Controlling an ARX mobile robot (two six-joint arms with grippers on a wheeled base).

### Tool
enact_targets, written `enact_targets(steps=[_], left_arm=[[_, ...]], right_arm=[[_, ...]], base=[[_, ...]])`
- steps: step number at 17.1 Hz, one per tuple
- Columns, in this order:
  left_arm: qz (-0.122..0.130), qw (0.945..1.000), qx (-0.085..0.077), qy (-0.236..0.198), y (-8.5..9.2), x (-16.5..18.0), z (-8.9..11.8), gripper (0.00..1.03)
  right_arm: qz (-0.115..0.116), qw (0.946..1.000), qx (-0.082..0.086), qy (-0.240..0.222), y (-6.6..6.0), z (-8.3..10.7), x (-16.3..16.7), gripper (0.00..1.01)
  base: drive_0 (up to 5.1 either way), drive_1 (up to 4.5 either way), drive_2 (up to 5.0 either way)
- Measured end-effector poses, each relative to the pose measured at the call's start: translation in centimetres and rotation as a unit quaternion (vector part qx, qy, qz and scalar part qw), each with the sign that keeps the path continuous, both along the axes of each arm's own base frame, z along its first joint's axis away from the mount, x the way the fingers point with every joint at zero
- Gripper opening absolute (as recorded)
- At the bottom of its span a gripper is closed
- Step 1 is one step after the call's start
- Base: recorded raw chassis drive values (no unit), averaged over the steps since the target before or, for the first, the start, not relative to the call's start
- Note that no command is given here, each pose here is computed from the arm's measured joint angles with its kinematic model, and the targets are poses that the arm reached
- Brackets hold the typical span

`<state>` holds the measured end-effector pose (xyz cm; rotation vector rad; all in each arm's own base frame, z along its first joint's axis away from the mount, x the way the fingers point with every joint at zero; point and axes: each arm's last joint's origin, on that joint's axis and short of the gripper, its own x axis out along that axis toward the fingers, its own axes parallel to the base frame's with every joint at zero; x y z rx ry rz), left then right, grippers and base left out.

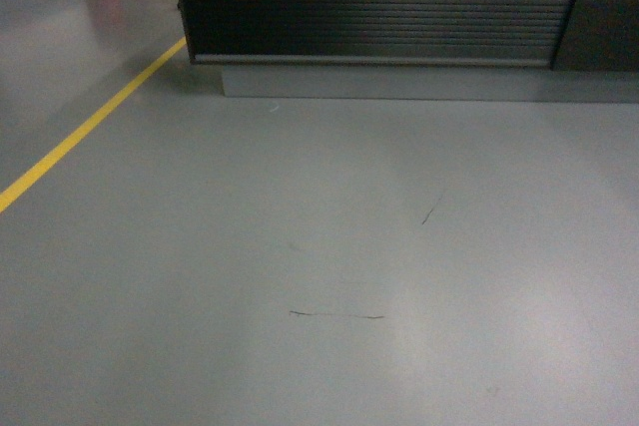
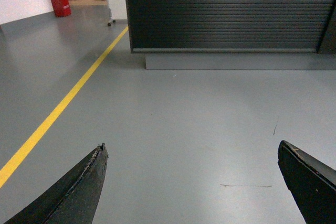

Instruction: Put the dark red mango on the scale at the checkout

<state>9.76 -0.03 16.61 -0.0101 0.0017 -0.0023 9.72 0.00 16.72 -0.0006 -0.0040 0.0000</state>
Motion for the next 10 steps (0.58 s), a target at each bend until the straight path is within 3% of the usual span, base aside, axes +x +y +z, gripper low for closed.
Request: enact_targets(steps=[10], left_arm=[[0.0,1.0,0.0,0.0,0.0,0.0,0.0,0.98]], right_arm=[[0.0,1.0,0.0,0.001,0.0,-0.01,0.0,0.98]], base=[[-0.1,2.07,-2.2]])
